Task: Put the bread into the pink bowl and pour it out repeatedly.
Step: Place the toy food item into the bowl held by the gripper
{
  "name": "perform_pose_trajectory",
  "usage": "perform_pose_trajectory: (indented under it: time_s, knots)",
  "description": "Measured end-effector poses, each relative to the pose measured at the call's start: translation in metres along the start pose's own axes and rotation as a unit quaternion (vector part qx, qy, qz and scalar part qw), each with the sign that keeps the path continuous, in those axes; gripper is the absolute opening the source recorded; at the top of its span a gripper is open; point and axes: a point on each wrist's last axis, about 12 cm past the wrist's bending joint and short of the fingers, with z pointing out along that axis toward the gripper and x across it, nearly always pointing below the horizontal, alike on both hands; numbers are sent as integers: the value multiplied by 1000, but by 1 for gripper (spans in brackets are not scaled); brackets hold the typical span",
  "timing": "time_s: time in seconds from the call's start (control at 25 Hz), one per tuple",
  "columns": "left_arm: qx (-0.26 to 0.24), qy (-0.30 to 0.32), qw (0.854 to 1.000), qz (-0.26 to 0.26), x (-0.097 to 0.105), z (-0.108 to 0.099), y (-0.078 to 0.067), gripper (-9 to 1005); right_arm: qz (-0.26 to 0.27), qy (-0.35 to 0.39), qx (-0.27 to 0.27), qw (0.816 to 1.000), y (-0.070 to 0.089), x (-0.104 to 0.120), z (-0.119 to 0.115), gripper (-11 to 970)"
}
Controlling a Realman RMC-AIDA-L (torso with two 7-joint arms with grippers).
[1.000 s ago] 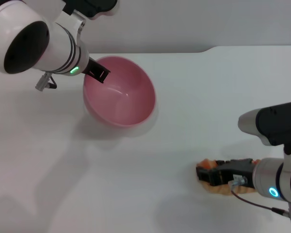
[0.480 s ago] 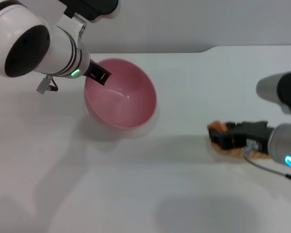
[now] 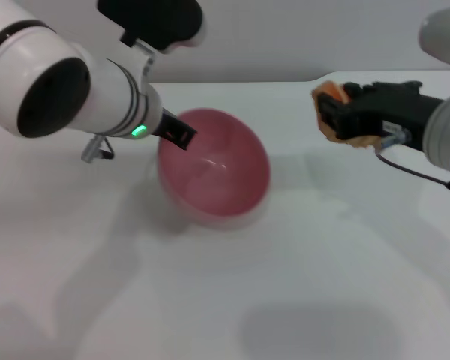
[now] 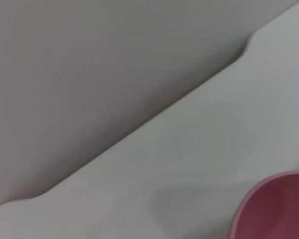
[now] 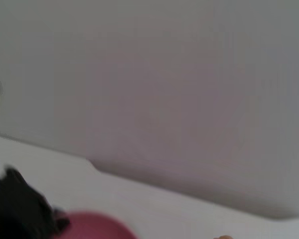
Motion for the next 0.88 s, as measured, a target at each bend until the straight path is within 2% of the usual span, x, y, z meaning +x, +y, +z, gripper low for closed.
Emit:
perform_pose_trajectory:
  time_s: [0.12, 0.24, 0.32, 0.56, 0.76, 0.88]
  knots:
    - [21, -10, 1000, 9, -3, 0, -12, 47, -10, -3, -11, 1000, 6, -4, 7, 367]
    - [35, -20, 999, 9, -7, 0, -18, 46, -18, 5, -27, 999, 14, -2, 18, 355]
    - [41, -26, 999, 7, -9, 0, -20, 46, -19, 8, -39, 999, 20, 0, 24, 302]
    - [49, -33, 998, 3, -11, -1, -22, 47, -3, 17, -77, 997, 33, 7, 40, 263]
    - [52, -34, 998, 3, -11, -1, -23, 46, -18, 18, -81, 996, 38, 12, 47, 220]
    - [52, -35, 998, 4, -11, -1, -23, 46, -19, 16, -76, 997, 36, 15, 49, 326]
